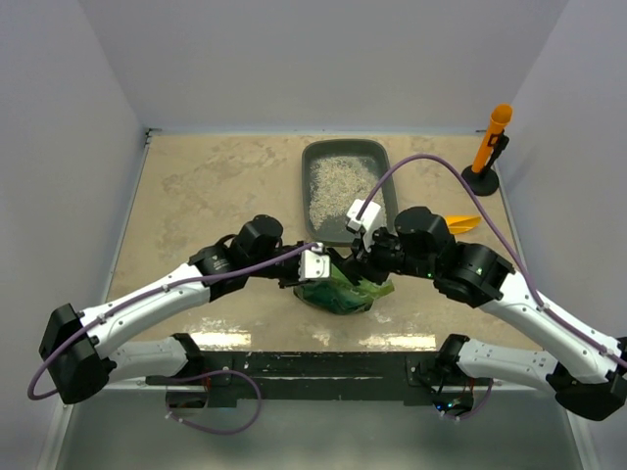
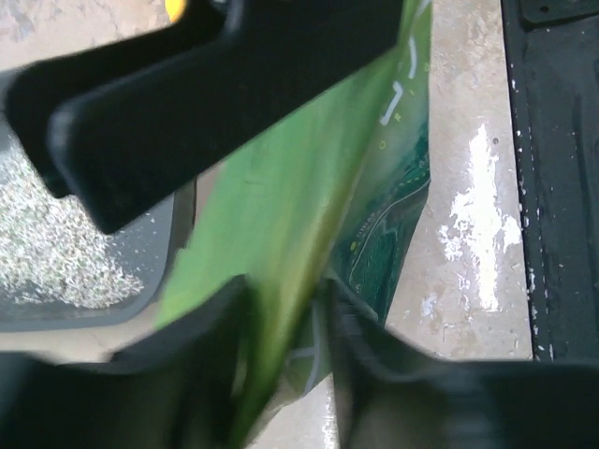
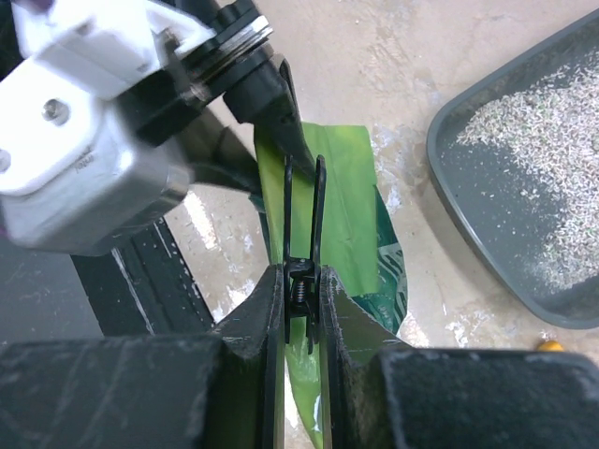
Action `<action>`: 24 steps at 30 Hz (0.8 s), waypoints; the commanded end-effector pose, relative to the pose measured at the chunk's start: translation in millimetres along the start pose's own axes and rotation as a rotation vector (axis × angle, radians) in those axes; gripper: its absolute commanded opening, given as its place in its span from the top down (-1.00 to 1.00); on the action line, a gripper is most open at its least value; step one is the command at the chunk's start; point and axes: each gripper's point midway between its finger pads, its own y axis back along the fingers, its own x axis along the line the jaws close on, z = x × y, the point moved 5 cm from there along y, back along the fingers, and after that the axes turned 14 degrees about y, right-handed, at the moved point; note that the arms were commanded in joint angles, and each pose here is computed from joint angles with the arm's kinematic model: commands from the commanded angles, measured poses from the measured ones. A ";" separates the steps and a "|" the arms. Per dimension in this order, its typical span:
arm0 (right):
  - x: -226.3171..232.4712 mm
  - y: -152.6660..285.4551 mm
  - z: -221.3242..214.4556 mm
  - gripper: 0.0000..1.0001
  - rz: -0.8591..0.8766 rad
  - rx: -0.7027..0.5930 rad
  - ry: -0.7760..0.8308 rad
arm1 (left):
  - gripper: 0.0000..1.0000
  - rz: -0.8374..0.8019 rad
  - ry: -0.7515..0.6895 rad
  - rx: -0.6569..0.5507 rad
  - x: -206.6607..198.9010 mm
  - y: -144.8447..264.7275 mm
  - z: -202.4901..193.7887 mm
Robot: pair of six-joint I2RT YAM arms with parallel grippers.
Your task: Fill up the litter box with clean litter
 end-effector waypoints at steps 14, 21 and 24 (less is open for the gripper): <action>7.2 -12.2 15.3 1.00 0.054 -0.098 -0.008 | 1.00 0.028 -0.041 -0.061 12.7 3.8 20.5; -1.4 -8.4 26.5 1.00 0.007 -0.119 0.018 | 1.00 0.020 -0.045 -0.064 9.7 6.0 19.7; -3.6 -6.5 29.3 1.00 -0.001 -0.118 0.025 | 1.00 0.018 -0.046 -0.064 9.3 5.5 18.5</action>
